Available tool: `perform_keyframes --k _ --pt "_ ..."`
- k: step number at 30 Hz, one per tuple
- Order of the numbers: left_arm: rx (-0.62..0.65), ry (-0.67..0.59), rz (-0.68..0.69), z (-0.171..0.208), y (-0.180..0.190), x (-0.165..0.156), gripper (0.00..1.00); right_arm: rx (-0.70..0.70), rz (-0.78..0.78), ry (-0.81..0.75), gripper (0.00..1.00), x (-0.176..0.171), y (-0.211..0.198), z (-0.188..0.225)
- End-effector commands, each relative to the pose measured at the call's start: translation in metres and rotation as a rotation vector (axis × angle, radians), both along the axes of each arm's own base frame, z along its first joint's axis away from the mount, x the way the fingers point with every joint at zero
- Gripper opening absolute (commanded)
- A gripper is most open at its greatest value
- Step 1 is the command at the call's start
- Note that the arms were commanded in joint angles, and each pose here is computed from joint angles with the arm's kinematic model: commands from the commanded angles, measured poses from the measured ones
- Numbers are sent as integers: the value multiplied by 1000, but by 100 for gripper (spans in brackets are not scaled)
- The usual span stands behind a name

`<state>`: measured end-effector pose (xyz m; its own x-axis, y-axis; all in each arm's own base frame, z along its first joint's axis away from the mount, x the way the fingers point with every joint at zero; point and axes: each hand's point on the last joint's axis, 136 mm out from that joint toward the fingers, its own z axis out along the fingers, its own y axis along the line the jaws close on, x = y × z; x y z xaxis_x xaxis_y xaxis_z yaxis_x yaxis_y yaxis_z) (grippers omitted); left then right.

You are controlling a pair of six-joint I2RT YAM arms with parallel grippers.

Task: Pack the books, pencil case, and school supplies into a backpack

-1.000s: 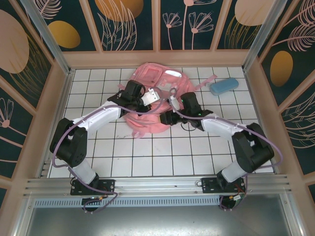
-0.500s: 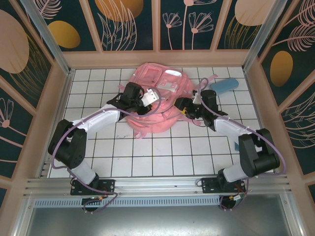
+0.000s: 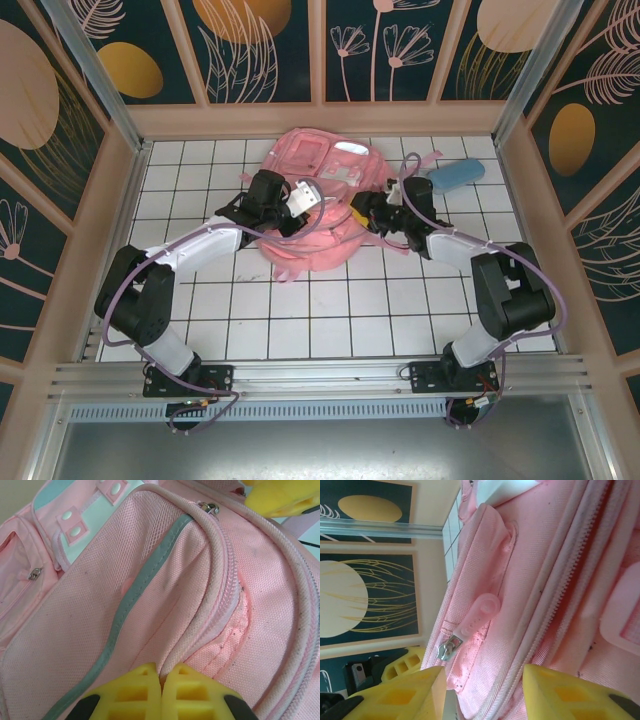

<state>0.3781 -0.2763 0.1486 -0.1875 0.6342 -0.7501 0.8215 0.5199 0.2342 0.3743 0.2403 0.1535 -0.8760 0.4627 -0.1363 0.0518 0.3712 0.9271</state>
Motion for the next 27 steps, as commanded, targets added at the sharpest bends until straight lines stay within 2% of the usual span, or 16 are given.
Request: perform_keyframes --k 1,6,9,10,12,13,16,17,19,23,27 --pt "-125 -70 -5 42 -10 3 0 44 29 10 47 5 13 6" --pt "-142 -61 -3 42 -12 2 0 80 59 58 48 5 27 1" --pt "-164 -47 10 44 -12 1 7 117 92 49 47 6 39 8" --pt "-175 -41 24 45 -11 1 13 128 102 43 46 6 43 11" --pt "-223 -15 95 53 -7 4 35 161 125 23 39 8 52 20" --pt "-250 -1 155 57 -3 8 43 173 134 16 35 8 55 22" --pt "-344 79 364 68 15 15 60 194 144 0 25 11 62 30" --pt "-376 108 428 71 21 15 62 195 147 -4 24 11 64 31" --pt "-444 181 523 71 28 10 65 194 153 -7 21 12 69 31" --pt "-549 399 590 63 24 -12 69 181 167 -5 19 14 80 27" --pt "-563 597 702 40 22 -31 66 165 164 -2 18 16 84 22"
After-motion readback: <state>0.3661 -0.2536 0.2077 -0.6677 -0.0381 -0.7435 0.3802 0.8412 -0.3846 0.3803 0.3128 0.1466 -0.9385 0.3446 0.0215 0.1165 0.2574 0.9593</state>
